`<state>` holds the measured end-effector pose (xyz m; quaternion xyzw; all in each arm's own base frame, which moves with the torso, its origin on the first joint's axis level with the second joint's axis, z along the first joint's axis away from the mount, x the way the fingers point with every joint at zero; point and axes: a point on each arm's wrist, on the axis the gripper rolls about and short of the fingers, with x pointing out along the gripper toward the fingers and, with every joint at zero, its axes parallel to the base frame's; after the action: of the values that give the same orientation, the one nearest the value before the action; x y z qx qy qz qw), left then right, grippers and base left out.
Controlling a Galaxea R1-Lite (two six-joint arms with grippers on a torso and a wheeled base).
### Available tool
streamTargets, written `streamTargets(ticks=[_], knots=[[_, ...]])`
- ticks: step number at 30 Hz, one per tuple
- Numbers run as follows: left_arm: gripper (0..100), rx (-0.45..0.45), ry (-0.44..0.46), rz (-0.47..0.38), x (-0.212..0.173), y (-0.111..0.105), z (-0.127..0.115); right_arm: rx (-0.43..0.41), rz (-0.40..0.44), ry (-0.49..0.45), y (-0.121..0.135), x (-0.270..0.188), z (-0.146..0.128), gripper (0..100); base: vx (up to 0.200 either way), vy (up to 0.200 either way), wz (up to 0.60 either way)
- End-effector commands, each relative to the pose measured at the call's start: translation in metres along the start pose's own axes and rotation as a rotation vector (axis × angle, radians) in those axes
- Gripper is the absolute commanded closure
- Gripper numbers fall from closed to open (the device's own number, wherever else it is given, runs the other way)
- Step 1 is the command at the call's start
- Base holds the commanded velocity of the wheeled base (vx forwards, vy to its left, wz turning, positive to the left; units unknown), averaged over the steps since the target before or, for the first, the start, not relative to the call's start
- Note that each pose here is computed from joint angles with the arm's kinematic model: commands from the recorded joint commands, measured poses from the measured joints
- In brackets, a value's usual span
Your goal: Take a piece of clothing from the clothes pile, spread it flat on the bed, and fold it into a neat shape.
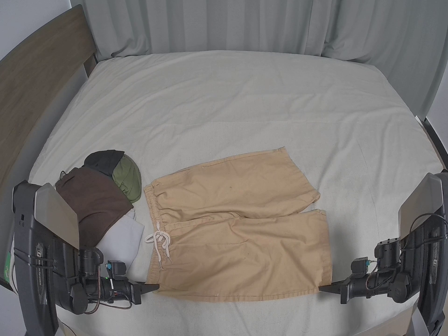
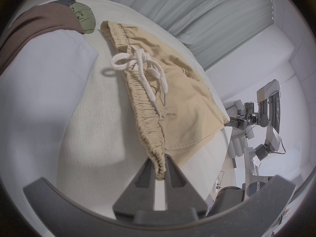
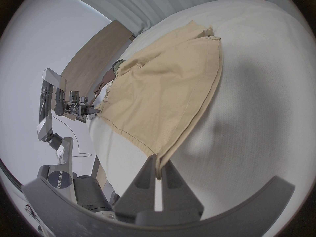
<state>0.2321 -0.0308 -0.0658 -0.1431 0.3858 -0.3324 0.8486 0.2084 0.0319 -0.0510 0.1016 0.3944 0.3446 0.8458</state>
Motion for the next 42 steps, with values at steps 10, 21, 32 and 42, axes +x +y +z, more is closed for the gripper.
streamTargets(ticks=[10,21,32,42], knots=[[100,0.019,0.038,-0.021,-0.008,-0.005,-0.009,-0.002,-0.001,0.018,0.002,-0.003,-0.003,100,0.0,0.0,0.0],[100,0.0,0.062,-0.02,-0.012,-0.008,-0.015,0.018,0.002,0.057,0.008,-0.01,-0.003,100,0.0,0.0,0.0],[100,0.025,0.081,-0.031,-0.017,-0.01,-0.02,0.026,0.001,0.088,0.009,-0.014,-0.005,100,0.0,0.0,0.0],[100,0.022,0.086,-0.035,-0.018,-0.011,-0.021,0.035,0.004,0.108,0.013,-0.02,-0.005,100,0.0,0.0,0.0]])
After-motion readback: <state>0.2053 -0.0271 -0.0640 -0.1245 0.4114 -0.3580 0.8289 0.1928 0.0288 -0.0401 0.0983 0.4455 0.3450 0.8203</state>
